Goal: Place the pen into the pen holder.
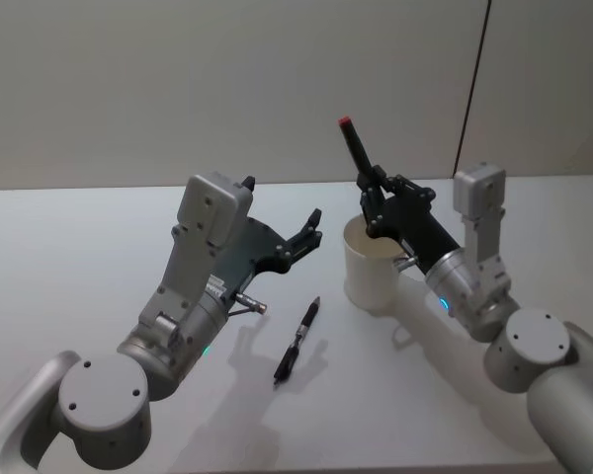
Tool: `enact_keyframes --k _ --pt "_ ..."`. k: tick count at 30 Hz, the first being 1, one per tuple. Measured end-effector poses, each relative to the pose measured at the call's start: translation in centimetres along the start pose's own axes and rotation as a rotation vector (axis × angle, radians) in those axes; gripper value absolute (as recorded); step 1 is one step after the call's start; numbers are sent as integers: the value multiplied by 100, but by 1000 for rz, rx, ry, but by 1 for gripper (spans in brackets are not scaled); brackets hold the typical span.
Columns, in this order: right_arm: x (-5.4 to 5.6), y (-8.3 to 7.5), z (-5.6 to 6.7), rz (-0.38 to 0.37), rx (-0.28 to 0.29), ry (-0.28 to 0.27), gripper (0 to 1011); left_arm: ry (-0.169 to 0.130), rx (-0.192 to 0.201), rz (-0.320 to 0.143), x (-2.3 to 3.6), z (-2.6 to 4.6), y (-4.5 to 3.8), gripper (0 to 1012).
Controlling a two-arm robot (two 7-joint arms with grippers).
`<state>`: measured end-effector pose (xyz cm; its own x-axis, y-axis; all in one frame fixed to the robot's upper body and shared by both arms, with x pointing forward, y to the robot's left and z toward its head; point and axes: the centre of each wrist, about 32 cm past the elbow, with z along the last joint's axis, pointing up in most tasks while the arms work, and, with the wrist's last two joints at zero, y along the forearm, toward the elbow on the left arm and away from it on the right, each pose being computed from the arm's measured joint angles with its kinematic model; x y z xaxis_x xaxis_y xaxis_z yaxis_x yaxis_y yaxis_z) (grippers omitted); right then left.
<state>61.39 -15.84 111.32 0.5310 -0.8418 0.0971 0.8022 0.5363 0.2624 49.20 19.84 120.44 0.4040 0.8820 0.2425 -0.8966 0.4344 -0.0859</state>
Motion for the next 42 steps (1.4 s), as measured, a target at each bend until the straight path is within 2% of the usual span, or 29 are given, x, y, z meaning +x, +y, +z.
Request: enact_keyframes --k 4,7,21,27,28,30,35,42 --pt "-4 39 -23 2 -5 1 211 0 0 0 0 0 0 1000" --pt "-8 55 -32 2 -7 1 285 0 0 0 0 0 0 1000" --pt "-34 125 -48 0 -14 8 759 0 0 0 0 0 0 999" --pt "-36 136 -39 -4 -9 12 923 0 0 0 0 0 0 1000" --pt "-36 136 -39 -4 -9 12 923 0 0 0 0 0 0 1000" --pt "-36 138 -28 -7 -4 15 999 0 0 0 0 0 0 999" --pt "-30 127 8 -16 6 23 1002 0 0 0 0 0 0 1000" --pt "-14 49 145 -46 26 44 1001 0 0 0 0 0 0 999"
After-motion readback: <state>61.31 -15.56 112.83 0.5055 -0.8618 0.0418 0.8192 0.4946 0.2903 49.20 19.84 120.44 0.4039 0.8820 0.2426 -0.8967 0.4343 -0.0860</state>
